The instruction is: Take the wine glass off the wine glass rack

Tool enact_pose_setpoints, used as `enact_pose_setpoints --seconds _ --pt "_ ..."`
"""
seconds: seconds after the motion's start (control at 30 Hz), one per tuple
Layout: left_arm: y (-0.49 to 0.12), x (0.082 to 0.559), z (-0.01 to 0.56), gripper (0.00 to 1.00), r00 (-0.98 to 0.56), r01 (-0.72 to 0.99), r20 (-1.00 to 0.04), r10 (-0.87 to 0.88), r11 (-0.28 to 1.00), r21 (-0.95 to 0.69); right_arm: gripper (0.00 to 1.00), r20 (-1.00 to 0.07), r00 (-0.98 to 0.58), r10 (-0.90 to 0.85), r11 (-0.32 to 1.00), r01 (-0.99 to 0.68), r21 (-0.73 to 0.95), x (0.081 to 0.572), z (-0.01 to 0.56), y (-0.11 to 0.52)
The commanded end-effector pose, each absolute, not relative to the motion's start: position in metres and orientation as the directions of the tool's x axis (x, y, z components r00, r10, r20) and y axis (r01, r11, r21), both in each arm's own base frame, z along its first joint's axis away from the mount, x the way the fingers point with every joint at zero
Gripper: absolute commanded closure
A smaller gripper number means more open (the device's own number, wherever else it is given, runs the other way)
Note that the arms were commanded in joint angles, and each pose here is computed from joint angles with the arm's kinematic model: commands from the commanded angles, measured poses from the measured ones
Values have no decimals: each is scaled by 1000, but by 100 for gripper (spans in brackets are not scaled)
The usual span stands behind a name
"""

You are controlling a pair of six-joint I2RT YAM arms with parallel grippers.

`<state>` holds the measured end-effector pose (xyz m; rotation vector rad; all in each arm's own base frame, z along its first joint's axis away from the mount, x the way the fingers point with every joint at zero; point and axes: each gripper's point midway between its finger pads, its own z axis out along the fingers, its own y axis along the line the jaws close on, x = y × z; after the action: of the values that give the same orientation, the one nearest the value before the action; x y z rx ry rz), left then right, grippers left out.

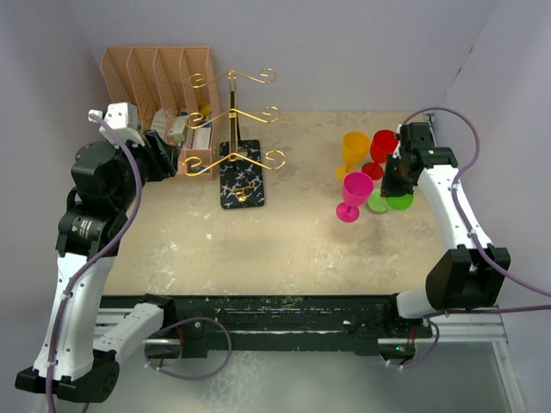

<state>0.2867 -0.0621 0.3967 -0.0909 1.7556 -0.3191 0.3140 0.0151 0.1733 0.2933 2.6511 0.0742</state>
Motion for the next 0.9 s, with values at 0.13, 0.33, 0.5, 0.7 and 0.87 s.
enact_pose_setpoints --seconds 0.13,0.33,0.5,0.7,0.87 --pt "-65 281 430 44 -127 155 -960 -249 951 -267 100 -463 -867 186 982 181 56 324 179 12" --pt "-66 282 428 44 -133 157 -958 -253 949 -272 72 -523 -829 198 977 211 35 332 197 4" --pt "-66 281 428 44 -132 156 -958 -254 949 -273 61 -576 -790 208 973 226 41 341 218 1" --pt "-66 280 427 44 -133 157 -957 -260 947 -279 60 -682 -697 223 969 235 77 348 257 0" --pt "-66 274 429 43 -82 178 -958 -276 942 -286 59 -755 -616 227 969 222 110 348 294 1"
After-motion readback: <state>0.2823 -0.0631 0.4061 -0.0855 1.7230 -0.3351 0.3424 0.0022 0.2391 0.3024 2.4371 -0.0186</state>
